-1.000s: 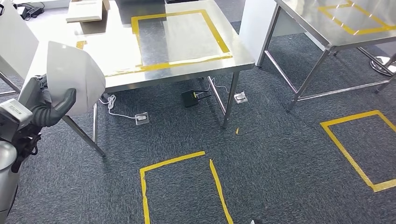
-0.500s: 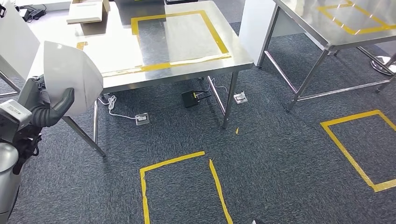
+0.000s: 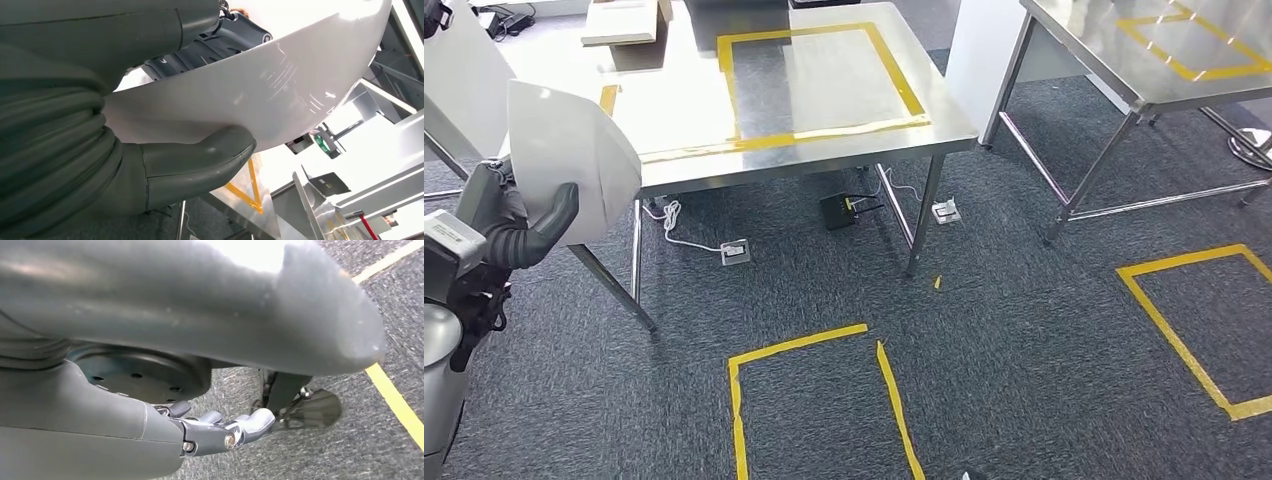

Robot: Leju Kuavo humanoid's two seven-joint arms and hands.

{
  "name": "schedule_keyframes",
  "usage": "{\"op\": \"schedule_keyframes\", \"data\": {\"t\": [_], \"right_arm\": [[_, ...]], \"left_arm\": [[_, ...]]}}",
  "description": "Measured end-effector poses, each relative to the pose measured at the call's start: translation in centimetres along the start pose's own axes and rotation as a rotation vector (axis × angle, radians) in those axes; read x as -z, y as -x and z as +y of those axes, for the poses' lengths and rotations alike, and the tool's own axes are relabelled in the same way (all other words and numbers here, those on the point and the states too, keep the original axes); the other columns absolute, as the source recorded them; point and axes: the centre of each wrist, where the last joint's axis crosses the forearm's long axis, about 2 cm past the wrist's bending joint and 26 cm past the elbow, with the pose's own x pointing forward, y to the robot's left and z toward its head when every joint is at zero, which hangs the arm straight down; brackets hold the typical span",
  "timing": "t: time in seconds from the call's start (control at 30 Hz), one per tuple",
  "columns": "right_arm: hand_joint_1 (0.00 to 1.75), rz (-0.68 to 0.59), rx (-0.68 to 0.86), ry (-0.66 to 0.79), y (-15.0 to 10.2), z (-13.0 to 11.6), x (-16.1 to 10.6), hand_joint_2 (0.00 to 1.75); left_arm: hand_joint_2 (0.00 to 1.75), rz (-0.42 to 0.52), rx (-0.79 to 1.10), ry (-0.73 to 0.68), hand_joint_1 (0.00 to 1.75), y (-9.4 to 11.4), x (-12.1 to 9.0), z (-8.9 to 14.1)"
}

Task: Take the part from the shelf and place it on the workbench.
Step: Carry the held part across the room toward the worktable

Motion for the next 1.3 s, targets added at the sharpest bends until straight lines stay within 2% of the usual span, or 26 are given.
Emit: {"op": "schedule_keyframes", "data": {"t": [1.3], "right_arm": [[0.0,0.007,0.003,0.002,0.48,-0.04,-0.01,0.0]], "left_arm": [[1.75,-0.019,-0.018,-0.009,1.75,0.01,0.34,0.07]]}}
